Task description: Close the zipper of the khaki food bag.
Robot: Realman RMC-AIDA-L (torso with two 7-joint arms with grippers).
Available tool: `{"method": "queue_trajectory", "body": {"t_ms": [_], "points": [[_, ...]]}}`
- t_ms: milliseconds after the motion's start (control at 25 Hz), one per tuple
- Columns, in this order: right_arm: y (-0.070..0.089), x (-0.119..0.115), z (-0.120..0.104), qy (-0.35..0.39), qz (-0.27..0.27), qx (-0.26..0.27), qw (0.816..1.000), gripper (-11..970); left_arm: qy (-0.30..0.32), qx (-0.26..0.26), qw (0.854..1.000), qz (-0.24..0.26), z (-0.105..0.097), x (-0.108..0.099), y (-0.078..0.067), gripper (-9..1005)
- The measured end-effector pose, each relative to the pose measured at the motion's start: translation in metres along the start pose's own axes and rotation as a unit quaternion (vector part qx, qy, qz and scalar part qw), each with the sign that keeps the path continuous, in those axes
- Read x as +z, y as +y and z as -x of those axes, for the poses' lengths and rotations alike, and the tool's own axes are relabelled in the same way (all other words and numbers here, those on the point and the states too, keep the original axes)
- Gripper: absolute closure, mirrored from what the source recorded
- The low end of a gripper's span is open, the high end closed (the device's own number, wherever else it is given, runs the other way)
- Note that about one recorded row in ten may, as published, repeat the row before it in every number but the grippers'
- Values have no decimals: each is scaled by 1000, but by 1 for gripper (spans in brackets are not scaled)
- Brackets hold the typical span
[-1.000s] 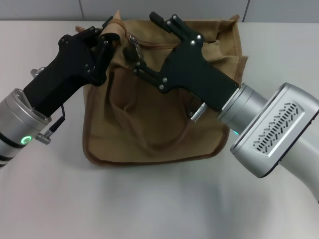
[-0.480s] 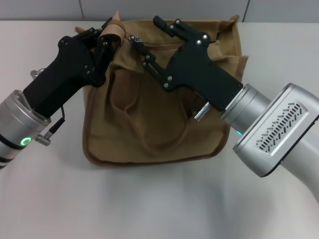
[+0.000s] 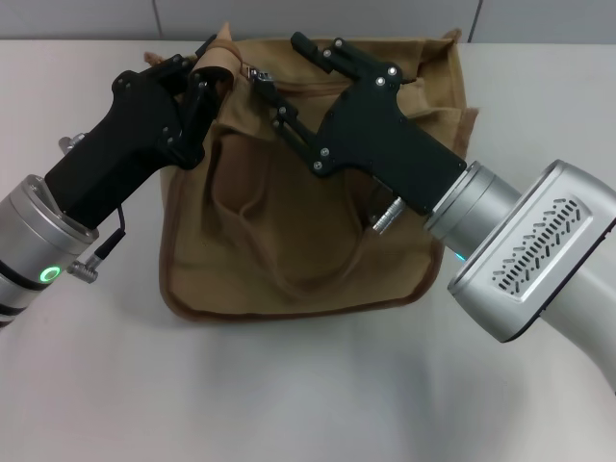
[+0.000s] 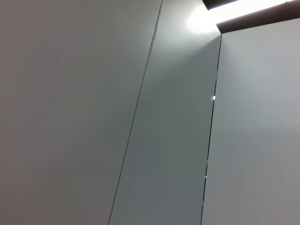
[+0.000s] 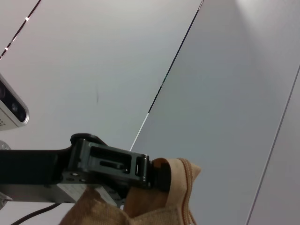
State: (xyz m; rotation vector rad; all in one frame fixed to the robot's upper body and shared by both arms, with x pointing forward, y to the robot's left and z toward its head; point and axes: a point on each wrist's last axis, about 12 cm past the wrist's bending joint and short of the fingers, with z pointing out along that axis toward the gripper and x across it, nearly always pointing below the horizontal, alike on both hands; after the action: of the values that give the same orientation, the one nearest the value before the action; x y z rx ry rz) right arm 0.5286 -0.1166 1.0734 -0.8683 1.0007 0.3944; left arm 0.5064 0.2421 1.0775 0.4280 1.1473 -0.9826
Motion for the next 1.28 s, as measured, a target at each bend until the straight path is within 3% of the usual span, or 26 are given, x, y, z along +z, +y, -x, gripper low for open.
{"method": "queue_trajectory", "body": {"t_ms": [160,720,1280], "points": [[-1,0,0,0,0,-1,1000,507,-1,-3,1000,0,-1,0,-1,977],[0,2,0,-3,6,-5,1000,936,-1,-3,1000,-1,-1,1,-1,977],[-4,-3,-2,3,-9,-5,1000,946,0,-2,1000,5,-1,-3,-1,977]]}}
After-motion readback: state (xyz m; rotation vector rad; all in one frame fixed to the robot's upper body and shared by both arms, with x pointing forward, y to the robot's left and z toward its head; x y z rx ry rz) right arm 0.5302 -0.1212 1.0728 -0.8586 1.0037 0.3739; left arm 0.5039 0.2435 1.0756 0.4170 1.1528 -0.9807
